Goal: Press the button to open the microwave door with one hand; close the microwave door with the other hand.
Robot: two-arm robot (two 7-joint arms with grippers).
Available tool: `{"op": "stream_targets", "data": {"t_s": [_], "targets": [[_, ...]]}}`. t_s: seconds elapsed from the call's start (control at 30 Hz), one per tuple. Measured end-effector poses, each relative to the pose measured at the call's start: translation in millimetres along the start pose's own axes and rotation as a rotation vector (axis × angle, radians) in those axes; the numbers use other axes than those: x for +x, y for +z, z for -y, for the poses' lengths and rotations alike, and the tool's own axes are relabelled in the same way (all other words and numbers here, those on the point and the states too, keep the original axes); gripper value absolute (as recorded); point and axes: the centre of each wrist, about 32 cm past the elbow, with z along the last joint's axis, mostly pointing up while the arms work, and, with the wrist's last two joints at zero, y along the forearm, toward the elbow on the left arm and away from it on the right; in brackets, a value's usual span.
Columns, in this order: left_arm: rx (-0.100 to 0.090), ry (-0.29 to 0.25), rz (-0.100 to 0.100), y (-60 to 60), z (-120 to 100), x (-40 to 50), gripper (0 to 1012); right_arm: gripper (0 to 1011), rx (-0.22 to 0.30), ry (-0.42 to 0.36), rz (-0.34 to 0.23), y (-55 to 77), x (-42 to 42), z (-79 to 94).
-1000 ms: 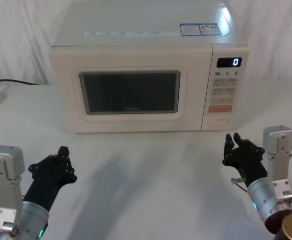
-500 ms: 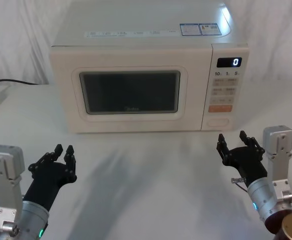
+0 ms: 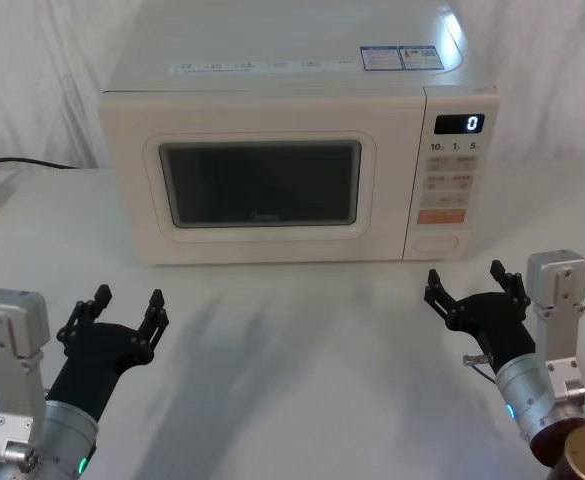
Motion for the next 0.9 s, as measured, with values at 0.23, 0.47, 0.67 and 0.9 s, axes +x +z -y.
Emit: {"op": "stream_targets", "data": {"t_s": [0.23, 0.47, 0.67, 0.9], "targets": [[0.0, 0.0, 0.0, 0.0, 0.0, 0.0, 916, 1002, 0.0, 0.0, 0.0, 0.0, 0.0, 0.0], [0.0, 0.0, 0.0, 0.0, 0.0, 0.0, 1001, 1002, 0.0, 0.0, 0.0, 0.0, 0.0, 0.0], [0.0, 0.0, 0.0, 0.0, 0.0, 0.0, 1001, 1002, 0.0, 0.0, 0.0, 0.0, 0.0, 0.0], [0.0, 0.0, 0.0, 0.0, 0.0, 0.0, 1001, 1002, 0.0, 0.0, 0.0, 0.0, 0.0, 0.0]]}}
